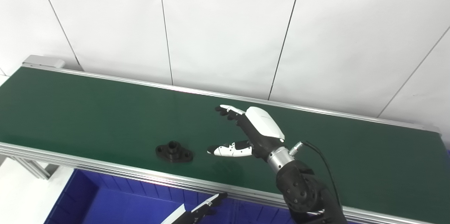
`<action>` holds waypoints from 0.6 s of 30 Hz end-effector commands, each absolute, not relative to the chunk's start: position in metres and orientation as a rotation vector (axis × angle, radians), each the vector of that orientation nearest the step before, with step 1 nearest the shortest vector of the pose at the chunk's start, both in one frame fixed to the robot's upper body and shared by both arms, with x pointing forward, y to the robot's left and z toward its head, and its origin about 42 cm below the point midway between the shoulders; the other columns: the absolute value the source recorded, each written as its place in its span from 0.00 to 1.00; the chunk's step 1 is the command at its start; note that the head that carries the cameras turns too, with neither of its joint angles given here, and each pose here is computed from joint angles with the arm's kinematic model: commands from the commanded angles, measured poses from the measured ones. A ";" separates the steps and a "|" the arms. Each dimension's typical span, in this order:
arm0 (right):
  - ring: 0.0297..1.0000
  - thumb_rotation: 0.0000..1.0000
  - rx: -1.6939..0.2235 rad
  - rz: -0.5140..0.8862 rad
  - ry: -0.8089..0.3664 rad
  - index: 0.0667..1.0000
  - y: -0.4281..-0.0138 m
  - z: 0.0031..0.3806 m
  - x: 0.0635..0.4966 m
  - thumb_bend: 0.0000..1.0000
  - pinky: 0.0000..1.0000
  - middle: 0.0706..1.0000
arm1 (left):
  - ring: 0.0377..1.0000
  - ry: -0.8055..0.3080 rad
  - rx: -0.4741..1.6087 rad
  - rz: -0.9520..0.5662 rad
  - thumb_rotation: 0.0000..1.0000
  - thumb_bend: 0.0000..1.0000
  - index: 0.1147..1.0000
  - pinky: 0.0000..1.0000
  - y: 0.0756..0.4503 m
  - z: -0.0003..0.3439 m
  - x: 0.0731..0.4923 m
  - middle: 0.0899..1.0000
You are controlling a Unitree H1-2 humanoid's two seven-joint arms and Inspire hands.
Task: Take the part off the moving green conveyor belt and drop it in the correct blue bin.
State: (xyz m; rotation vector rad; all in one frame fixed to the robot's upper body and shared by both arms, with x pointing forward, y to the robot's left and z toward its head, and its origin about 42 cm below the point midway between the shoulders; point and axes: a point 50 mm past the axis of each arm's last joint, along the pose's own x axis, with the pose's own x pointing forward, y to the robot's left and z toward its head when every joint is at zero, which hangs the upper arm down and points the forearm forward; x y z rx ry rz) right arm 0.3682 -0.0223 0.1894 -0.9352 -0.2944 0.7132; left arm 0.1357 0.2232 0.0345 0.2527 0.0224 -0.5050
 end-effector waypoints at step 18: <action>0.81 0.38 -1.044 0.784 -0.333 0.85 0.012 0.180 0.371 0.77 0.75 0.82 | 0.98 -0.029 0.272 -0.515 0.39 0.68 0.97 0.91 0.220 0.047 0.138 1.00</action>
